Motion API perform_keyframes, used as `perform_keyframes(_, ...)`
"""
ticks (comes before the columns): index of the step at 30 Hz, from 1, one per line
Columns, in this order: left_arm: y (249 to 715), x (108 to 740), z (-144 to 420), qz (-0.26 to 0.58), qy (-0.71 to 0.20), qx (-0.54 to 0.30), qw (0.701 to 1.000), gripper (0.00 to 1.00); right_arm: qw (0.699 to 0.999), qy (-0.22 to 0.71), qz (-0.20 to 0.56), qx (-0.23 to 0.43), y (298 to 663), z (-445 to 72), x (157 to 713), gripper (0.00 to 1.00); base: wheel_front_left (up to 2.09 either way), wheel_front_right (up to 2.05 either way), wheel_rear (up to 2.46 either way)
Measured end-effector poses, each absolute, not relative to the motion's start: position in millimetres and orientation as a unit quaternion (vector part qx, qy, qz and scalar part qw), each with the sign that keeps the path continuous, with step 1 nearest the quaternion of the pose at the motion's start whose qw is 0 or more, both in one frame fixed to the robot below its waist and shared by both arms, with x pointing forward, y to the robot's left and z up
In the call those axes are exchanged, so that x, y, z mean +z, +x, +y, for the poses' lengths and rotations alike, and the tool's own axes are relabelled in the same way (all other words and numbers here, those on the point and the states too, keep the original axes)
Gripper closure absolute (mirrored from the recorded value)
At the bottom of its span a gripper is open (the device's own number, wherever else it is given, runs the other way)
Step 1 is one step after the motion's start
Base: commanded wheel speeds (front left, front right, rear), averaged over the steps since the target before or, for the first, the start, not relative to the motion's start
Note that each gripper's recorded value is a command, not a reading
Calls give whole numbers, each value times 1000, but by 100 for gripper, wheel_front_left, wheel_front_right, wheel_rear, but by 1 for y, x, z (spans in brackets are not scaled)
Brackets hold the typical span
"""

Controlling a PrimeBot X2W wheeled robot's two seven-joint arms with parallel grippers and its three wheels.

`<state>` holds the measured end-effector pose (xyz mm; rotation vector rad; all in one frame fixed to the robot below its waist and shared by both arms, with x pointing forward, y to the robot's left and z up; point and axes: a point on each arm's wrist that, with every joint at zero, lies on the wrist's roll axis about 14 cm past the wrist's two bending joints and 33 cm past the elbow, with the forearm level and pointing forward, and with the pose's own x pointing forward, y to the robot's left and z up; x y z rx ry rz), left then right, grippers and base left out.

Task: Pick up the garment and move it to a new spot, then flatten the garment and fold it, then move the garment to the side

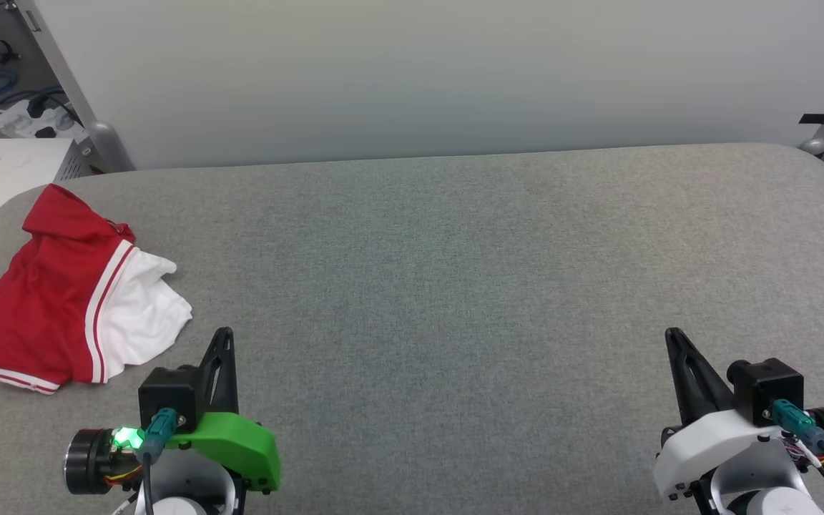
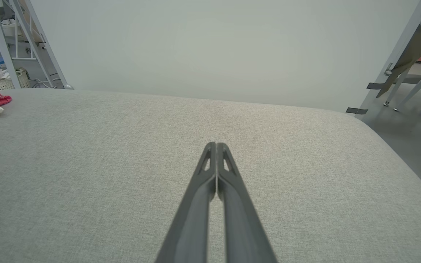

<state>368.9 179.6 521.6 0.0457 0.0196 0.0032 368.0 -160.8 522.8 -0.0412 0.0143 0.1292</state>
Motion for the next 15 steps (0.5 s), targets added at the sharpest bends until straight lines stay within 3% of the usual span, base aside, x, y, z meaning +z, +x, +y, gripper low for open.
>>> perform_keyframes(15,369,522,180,10,23,2,1000,100,998,-21,7,65,368,-161,523,100,0,0,0)
